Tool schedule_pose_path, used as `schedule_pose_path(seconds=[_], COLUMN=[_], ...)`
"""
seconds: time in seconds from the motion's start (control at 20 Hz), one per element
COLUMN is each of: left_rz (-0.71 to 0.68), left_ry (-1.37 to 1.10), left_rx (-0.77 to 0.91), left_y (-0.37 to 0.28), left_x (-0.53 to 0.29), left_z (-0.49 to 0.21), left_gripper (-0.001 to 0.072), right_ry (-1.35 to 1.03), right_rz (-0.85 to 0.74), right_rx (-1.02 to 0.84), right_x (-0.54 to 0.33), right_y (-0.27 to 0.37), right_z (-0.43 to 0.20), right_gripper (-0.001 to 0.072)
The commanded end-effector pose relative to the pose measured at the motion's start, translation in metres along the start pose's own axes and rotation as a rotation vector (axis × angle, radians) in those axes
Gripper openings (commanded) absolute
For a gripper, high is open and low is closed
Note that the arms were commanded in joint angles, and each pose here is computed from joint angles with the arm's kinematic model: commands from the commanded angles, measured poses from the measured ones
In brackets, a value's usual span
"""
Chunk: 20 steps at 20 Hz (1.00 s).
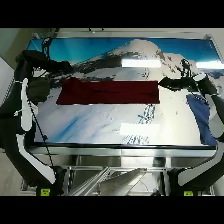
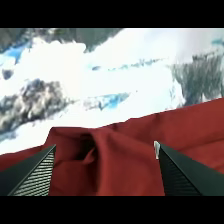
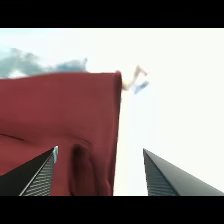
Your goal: Fold the shirts.
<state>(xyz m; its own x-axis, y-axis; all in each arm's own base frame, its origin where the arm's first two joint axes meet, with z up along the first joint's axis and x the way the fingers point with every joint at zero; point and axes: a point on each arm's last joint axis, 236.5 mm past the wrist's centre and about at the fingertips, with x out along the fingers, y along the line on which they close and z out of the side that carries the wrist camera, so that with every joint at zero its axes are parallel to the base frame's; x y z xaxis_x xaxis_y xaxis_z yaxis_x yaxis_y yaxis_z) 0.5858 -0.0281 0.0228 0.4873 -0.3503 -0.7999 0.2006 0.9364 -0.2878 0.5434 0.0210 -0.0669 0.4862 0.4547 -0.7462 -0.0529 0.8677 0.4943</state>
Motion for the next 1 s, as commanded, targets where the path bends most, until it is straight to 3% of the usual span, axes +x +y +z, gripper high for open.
schedule_pose_path(seconds=[0.0,0.35,0.4,0.5,0.55,0.6,0.65,0.7,0.95], left_rz=[-0.028,-0.088,-0.095,-0.112,-0.121,-0.129,-0.140,-0.150,-0.320], left_ry=[0.072,0.162,0.167,0.177,0.187,0.197,0.210,0.229,0.341], left_rx=[-0.042,0.004,0.018,0.049,0.065,0.078,0.090,0.098,0.080], left_y=[-0.001,-0.044,-0.053,-0.073,-0.083,-0.091,-0.100,-0.108,-0.196], left_x=[-0.015,-0.006,-0.003,0.003,0.007,0.012,0.018,0.026,0.093], left_z=[-0.012,-0.030,-0.031,-0.033,-0.035,-0.038,-0.042,-0.048,-0.094], left_gripper=[0.0687,0.0686,0.0686,0.0685,0.0598,0.0391,0.0149,0.0014,0.0014], right_ry=[0.095,0.135,0.143,0.149,0.147,0.147,0.150,0.147,0.055], right_rz=[0.021,0.196,0.199,0.202,0.209,0.224,0.242,0.261,0.327], right_rx=[0.040,0.110,0.110,0.117,0.121,0.114,0.094,0.066,-0.054], right_x=[0.006,0.040,0.044,0.048,0.048,0.044,0.038,0.029,-0.042], right_y=[-0.004,0.039,0.040,0.040,0.042,0.047,0.055,0.064,0.124], right_z=[-0.024,-0.040,-0.042,-0.044,-0.043,-0.040,-0.036,-0.028,0.024], right_gripper=[0.0598,0.0591,0.0547,0.0261,0.0091,0.0018,0.0018,0.0018,0.0018])
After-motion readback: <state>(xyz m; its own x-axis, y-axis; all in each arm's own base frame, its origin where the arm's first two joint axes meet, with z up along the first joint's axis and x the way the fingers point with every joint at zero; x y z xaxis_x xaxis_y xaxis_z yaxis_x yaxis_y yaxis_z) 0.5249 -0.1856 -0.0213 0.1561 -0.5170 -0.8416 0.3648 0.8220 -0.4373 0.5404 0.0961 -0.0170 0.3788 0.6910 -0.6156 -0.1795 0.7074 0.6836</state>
